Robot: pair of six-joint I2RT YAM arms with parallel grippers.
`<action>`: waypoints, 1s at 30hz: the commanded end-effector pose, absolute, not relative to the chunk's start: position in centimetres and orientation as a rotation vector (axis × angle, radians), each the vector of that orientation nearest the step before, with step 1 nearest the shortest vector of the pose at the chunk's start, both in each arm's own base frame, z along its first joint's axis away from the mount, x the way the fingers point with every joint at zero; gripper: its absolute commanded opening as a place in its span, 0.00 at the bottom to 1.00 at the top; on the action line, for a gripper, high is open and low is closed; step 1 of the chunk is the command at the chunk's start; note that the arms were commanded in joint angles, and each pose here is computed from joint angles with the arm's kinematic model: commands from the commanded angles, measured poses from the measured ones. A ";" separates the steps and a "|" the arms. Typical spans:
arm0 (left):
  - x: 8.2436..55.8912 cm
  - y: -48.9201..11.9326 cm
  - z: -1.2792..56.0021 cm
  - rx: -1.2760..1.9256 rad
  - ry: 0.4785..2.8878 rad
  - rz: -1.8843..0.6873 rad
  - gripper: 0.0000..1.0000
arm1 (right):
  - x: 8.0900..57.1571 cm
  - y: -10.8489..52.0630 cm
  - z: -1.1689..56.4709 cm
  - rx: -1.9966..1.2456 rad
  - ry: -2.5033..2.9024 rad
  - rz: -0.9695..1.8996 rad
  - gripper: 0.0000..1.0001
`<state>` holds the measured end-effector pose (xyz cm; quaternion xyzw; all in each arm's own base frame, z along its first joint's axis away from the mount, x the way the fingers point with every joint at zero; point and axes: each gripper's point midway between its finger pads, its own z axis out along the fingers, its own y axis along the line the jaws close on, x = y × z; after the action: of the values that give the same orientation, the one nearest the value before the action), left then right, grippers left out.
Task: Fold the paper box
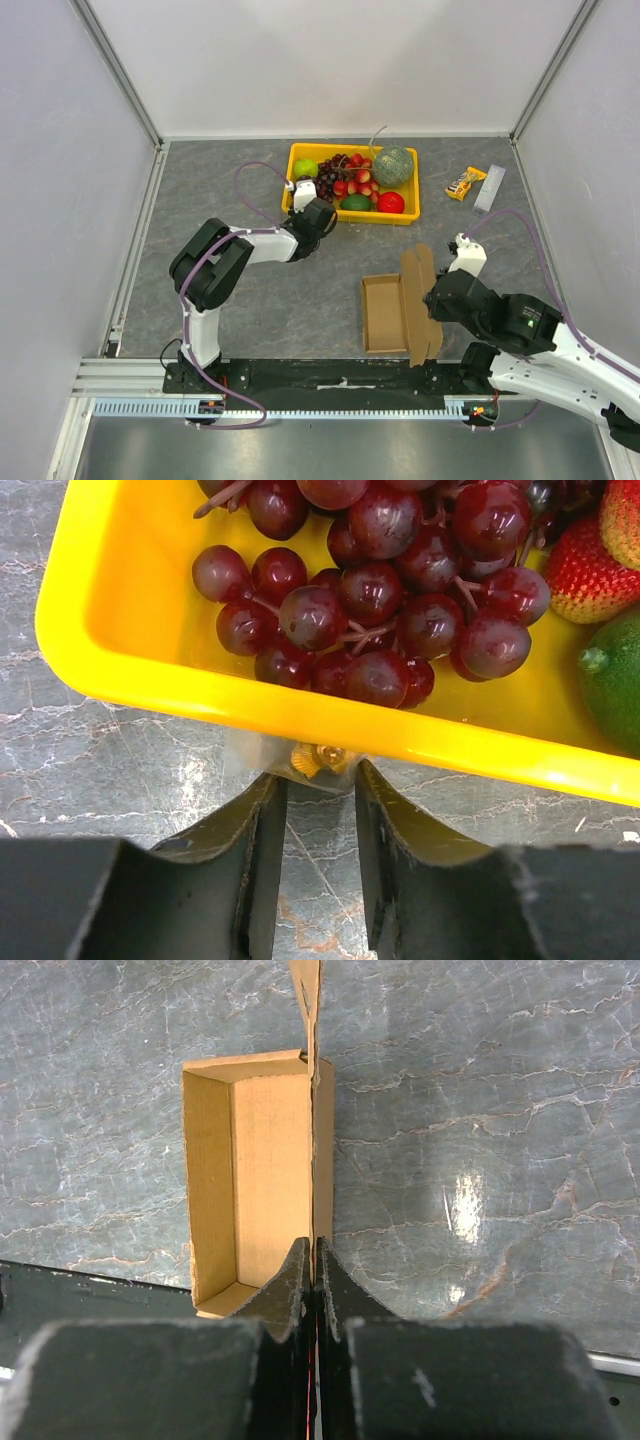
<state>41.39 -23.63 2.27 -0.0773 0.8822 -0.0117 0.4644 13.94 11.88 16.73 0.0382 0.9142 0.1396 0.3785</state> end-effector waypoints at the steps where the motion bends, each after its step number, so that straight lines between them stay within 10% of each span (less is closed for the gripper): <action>1: 40.6 -23.3 1.3 -0.233 2.202 -0.044 0.38 | 14.3 12.4 16.9 0.081 2.319 0.374 0.03; 30: 23.6 -26.3 16.7 0.254 2.111 -0.799 0.33 | 15.8 20.3 17.0 -0.114 2.336 0.576 0.02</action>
<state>27.65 -24.33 16.51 0.0220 0.8438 -0.2801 0.4572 15.15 17.89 15.59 -0.0270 0.9204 0.1790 0.3465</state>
